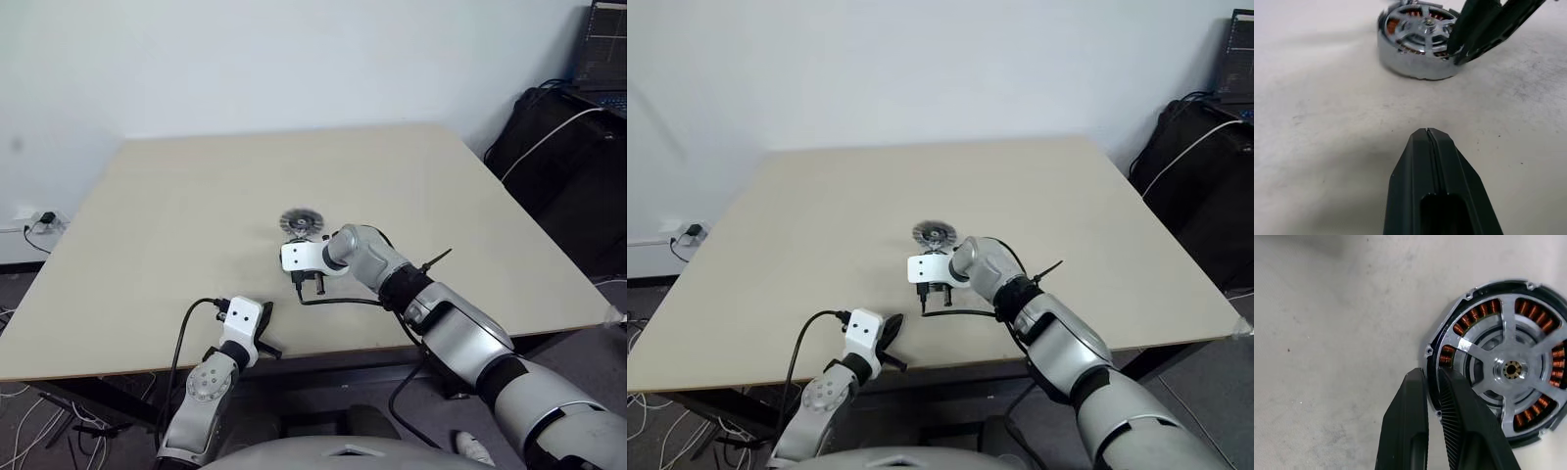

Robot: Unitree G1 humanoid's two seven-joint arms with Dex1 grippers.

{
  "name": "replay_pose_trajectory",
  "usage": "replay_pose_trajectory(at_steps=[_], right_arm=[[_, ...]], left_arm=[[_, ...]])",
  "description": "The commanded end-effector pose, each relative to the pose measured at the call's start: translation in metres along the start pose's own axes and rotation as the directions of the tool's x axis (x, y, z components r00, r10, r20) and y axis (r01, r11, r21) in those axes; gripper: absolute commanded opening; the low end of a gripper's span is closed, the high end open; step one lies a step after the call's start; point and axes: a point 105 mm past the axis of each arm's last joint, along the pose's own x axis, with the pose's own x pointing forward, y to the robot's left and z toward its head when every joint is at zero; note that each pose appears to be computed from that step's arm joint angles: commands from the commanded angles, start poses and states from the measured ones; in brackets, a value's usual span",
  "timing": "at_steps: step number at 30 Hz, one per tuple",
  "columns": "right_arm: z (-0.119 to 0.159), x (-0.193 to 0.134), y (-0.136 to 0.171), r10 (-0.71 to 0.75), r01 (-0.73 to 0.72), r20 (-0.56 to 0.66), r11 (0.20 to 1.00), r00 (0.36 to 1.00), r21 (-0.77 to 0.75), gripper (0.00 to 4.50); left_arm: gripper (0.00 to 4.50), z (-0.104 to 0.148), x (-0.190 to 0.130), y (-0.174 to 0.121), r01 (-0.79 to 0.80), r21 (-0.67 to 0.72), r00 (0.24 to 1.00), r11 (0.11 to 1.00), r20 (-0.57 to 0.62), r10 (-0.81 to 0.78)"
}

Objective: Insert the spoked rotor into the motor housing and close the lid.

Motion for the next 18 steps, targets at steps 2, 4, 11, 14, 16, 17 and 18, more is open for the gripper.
replay_pose_trajectory(at_steps=[2, 4, 11, 14, 16, 17, 18], right_arm=[[-0.006, -0.007, -0.012, -0.061, 0.062, -0.012, 0.998, 0.998, 0.017, 0.11], [-0.008, -0.008, -0.012, -0.073, 0.073, 0.0, 0.997, 0.997, 0.037, 0.11], [-0.005, -0.023, -0.001, -0.093, 0.075, 0.124, 0.987, 0.988, 0.139, 0.11], [0.0, -0.038, 0.013, -0.09, 0.057, 0.191, 0.983, 0.977, 0.175, 0.11], [0.0, -0.047, 0.02, -0.103, 0.059, 0.214, 0.978, 0.971, 0.2, 0.11], [0.001, -0.05, 0.022, -0.107, 0.06, 0.218, 0.976, 0.97, 0.209, 0.11], [0.0, -0.054, 0.026, -0.113, 0.06, 0.228, 0.972, 0.967, 0.229, 0.11]], left_arm=[[0.0, 0.019, 0.002, 0.004, -0.008, -0.001, 0.997, 1.0, 0.075, 0.008], [0.0, 0.019, 0.003, 0.003, -0.006, -0.001, 0.997, 1.0, 0.076, 0.006], [0.0, 0.018, 0.005, -0.001, 0.007, -0.005, 0.997, 1.0, 0.071, -0.006], [0.0, 0.017, 0.006, -0.003, 0.017, -0.01, 0.998, 1.0, 0.068, -0.016], [0.0, 0.016, 0.007, -0.004, 0.024, -0.011, 0.998, 1.0, 0.066, -0.024], [0.0, 0.016, 0.007, -0.005, 0.026, -0.011, 0.998, 1.0, 0.065, -0.025], [0.0, 0.016, 0.008, -0.006, 0.032, -0.011, 0.997, 0.999, 0.064, -0.032]])
